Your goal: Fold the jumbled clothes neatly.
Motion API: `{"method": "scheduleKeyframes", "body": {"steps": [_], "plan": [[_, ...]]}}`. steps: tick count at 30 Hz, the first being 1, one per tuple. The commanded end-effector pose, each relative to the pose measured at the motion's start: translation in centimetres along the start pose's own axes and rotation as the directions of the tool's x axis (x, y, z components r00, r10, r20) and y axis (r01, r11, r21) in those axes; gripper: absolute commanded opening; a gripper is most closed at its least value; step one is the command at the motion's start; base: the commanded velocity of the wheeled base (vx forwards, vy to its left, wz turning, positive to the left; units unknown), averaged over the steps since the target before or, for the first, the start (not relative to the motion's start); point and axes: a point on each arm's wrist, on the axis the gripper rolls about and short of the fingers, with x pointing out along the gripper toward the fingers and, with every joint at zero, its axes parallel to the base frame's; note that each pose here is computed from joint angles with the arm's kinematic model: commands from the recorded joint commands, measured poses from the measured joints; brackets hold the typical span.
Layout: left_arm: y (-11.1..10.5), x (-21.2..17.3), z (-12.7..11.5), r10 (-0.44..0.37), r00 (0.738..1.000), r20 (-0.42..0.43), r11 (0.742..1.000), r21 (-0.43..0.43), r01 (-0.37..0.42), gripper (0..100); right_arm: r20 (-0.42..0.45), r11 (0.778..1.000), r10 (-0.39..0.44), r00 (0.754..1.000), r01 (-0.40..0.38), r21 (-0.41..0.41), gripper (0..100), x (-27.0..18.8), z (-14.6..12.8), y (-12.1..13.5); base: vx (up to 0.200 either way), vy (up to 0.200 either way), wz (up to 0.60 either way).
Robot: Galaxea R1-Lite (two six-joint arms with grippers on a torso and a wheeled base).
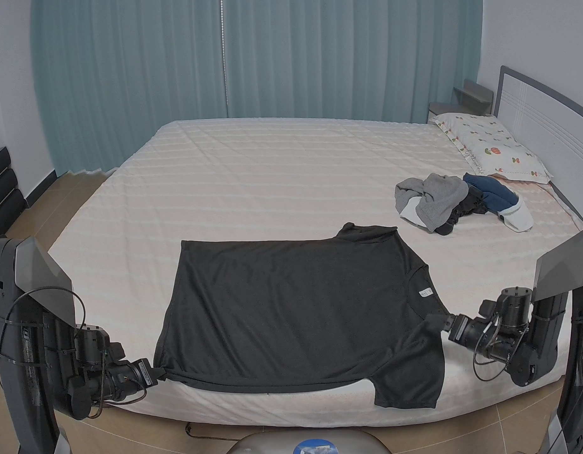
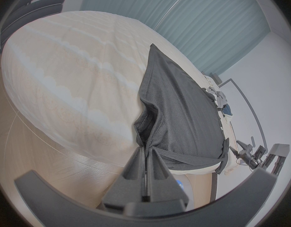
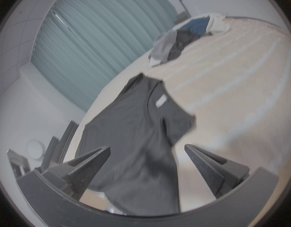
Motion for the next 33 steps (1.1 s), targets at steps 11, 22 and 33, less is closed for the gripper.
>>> {"method": "scheduleKeyframes", "body": {"steps": [11, 22, 33], "plan": [[-0.1, 0.1, 0.2, -0.012, 1.0, 0.017, 1.0, 0.006, 0.012, 0, -0.322, 0.995, 0.066, 0.944, -0.087, -0.054, 100, -5.1, -4.5, -1.2, 0.0, 0.0, 0.0], [-0.1, 0.2, 0.3, -0.013, 1.0, 0.02, 1.0, 0.005, 0.013, 0, -0.314, 0.994, 0.068, 0.947, -0.09, -0.056, 100, -3.8, -4.6, -1.5, 0.0, 0.0, 0.0], [-0.1, 0.1, 0.3, -0.013, 1.0, 0.022, 1.0, 0.006, 0.012, 0, -0.315, 0.995, 0.062, 0.947, -0.086, -0.06, 100, -2.7, -4.9, -1.7, 0.0, 0.0, 0.0]]}}
